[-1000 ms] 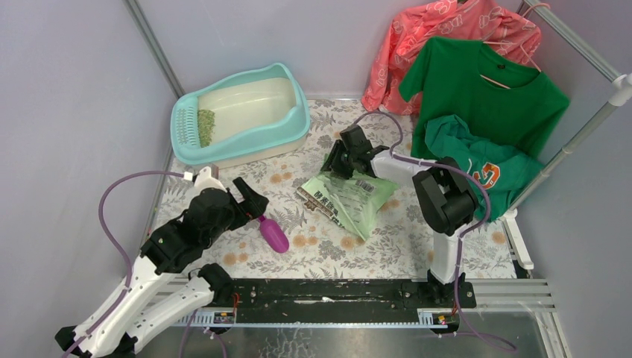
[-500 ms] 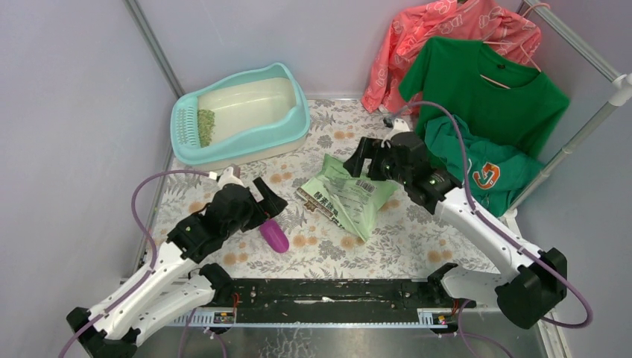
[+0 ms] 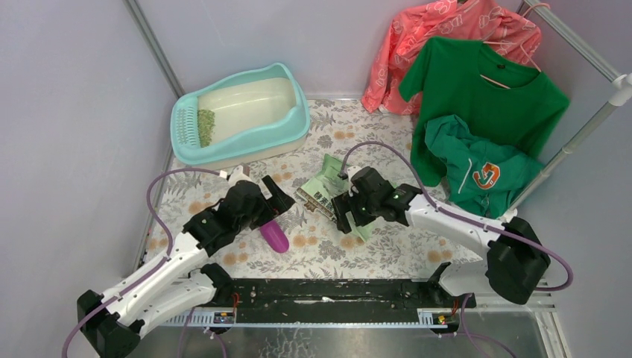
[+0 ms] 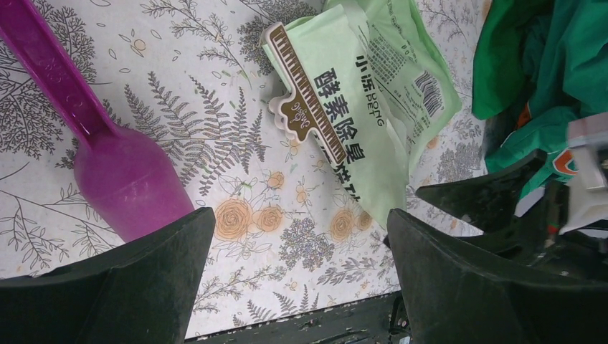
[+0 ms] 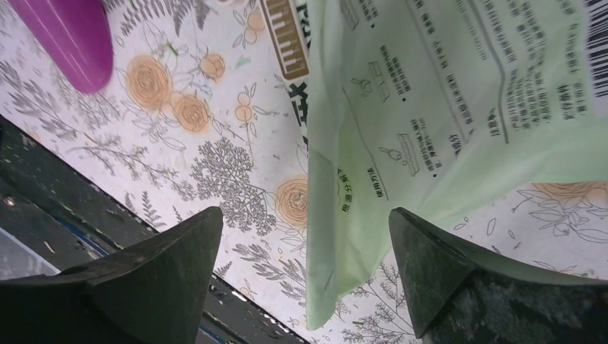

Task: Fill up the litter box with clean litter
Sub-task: Remove the clamp from the cat litter bag.

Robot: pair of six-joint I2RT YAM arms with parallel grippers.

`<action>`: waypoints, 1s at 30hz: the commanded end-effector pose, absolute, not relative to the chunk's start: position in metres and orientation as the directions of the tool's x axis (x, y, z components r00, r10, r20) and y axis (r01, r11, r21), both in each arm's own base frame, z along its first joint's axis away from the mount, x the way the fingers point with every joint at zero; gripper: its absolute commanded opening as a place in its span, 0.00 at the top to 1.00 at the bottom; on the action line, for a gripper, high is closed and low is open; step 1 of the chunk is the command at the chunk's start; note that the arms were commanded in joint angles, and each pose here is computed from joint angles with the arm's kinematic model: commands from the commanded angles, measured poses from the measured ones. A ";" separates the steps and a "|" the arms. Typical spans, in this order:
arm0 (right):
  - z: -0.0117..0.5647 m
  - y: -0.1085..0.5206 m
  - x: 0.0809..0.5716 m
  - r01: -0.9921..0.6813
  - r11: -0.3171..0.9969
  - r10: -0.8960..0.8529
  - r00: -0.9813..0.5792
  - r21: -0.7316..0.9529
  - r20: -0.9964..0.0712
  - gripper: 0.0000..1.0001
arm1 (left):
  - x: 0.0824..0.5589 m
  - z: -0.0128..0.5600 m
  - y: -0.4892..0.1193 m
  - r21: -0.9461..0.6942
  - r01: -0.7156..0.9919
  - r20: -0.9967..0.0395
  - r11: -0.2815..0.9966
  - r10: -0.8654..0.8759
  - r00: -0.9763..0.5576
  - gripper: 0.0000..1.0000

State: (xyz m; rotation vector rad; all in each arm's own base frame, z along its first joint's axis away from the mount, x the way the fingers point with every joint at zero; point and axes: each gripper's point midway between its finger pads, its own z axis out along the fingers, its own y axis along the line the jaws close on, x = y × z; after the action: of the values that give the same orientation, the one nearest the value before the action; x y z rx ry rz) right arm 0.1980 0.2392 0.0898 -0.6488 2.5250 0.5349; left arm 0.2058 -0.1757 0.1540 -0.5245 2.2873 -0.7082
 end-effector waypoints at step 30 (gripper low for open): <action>0.216 0.304 0.219 -0.636 0.690 -0.260 -0.663 0.345 -0.702 1.00 | 0.229 0.221 -0.207 -0.797 -0.035 -0.461 0.603 -0.644 -0.611 0.01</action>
State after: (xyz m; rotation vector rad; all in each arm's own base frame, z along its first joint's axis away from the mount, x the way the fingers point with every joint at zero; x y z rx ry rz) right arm 0.2305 0.2950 0.2097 -0.6722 2.3333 0.6620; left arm 0.2081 -0.1900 0.1816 -0.5168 2.1895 -0.8796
